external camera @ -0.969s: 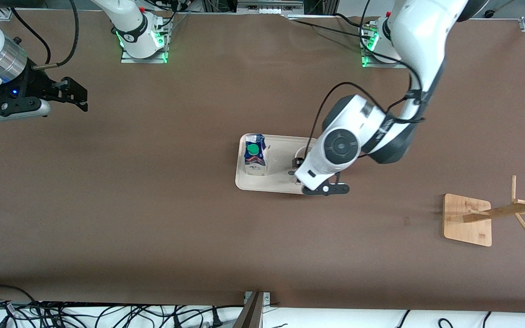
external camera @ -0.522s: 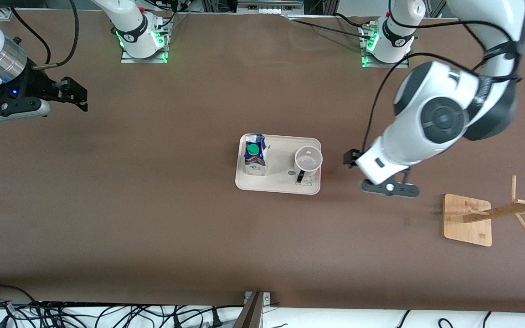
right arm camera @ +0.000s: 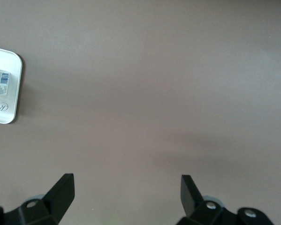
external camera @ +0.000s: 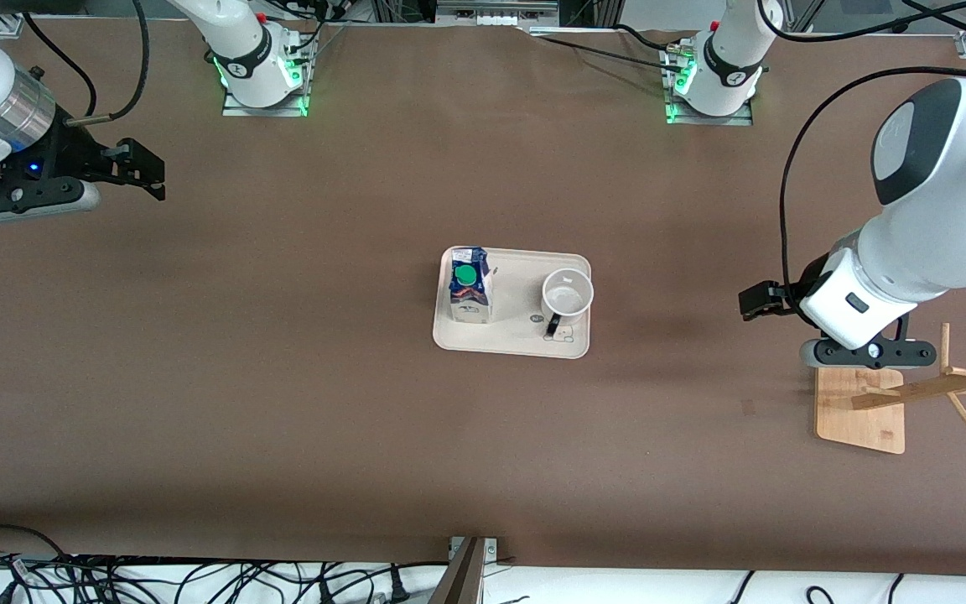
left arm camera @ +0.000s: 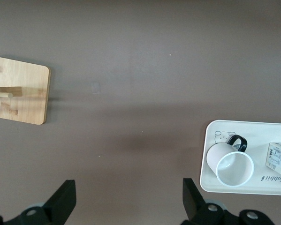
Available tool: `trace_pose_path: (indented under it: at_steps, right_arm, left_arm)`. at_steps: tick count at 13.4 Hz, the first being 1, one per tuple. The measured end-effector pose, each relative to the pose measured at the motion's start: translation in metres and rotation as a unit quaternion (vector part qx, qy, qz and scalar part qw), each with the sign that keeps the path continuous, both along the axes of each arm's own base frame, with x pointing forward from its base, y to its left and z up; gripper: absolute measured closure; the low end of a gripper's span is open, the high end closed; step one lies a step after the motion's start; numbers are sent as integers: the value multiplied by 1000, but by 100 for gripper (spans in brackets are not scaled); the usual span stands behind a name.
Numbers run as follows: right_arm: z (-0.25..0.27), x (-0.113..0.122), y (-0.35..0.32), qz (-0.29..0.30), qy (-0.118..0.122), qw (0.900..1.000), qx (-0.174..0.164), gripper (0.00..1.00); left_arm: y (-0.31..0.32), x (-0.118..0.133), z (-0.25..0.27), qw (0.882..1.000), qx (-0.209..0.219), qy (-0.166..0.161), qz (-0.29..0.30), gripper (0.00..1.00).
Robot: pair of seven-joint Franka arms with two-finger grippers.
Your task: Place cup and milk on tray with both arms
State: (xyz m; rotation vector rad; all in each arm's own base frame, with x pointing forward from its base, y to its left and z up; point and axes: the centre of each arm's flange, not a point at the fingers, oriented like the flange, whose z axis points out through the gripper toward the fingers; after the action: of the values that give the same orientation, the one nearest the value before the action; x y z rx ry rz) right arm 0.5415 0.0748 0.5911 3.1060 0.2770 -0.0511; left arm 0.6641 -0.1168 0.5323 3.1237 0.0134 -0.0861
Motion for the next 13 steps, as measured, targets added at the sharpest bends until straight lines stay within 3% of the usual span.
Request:
trace_pose_path:
  at_steps: [5, 9, 11, 13]
  right_arm:
    - [0, 0, 0, 0, 1, 1000, 0, 0]
    - [0, 0, 0, 0, 1, 1000, 0, 0]
    - [0, 0, 0, 0, 1, 1000, 0, 0]
    - [0, 0, 1, 1, 1, 1000, 0, 0]
  left_arm:
    - [40, -21, 31, 1000, 13, 19, 0, 0]
    - [71, -39, 34, 997, 19, 76, -23, 0]
    - [82, -46, 42, 996, 19, 73, -52, 0]
    - [92, -57, 49, 998, 24, 37, -46, 0]
